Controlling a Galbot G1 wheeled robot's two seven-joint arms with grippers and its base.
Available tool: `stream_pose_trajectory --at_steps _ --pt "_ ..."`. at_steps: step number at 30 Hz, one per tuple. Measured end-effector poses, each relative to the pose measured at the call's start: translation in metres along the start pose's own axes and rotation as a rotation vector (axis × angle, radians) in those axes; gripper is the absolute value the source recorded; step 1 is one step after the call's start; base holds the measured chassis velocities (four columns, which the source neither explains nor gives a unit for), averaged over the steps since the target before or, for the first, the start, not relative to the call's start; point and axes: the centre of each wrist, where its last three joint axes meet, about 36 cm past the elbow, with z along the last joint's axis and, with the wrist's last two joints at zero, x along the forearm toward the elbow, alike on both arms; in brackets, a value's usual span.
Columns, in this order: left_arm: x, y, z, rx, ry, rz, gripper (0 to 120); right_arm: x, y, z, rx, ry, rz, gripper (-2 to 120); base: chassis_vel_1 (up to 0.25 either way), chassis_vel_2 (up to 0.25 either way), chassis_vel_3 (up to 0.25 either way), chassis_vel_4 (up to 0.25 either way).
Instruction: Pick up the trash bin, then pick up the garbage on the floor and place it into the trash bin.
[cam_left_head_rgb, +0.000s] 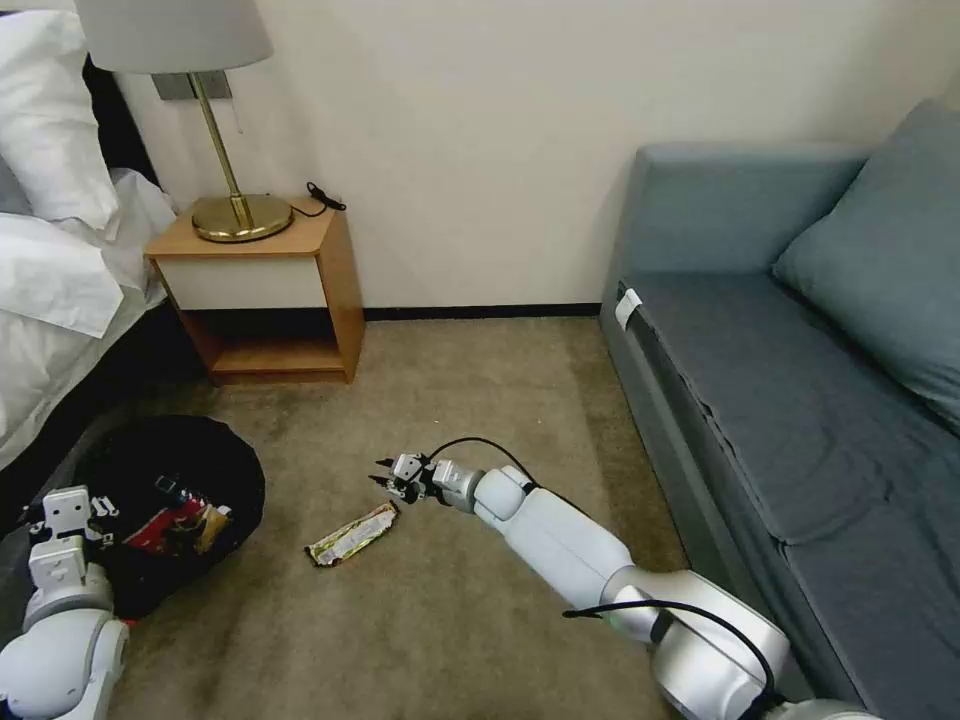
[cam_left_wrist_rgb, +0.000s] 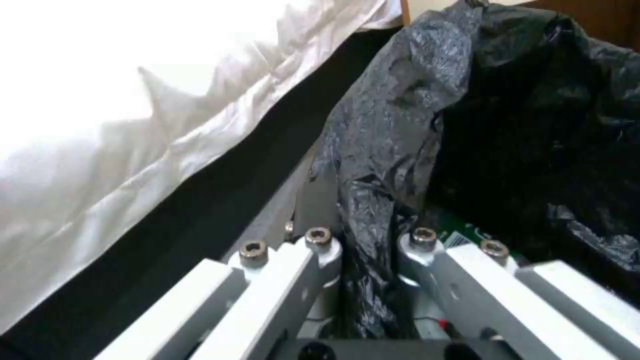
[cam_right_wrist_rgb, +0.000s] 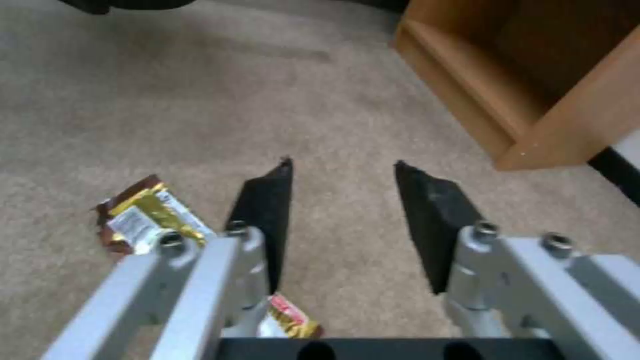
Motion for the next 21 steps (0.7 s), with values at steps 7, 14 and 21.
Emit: stream_pose_trajectory --at_steps 7,14,21 --pt "0.005 -0.006 -0.001 0.009 -0.004 0.008 4 -0.005 0.017 0.005 -0.005 0.012 -0.026 76 0.0 0.0 0.0 0.0" --pt "0.006 -0.007 0.0 0.012 -0.003 0.01 4 -0.005 0.016 0.007 -0.01 0.014 -0.024 98 0.0 0.0 0.0 0.0" --pt "0.004 -0.009 0.001 0.013 -0.001 0.011 4 -0.004 0.019 0.01 -0.011 0.013 -0.032 100 -0.05 0.063 0.069 -0.058"
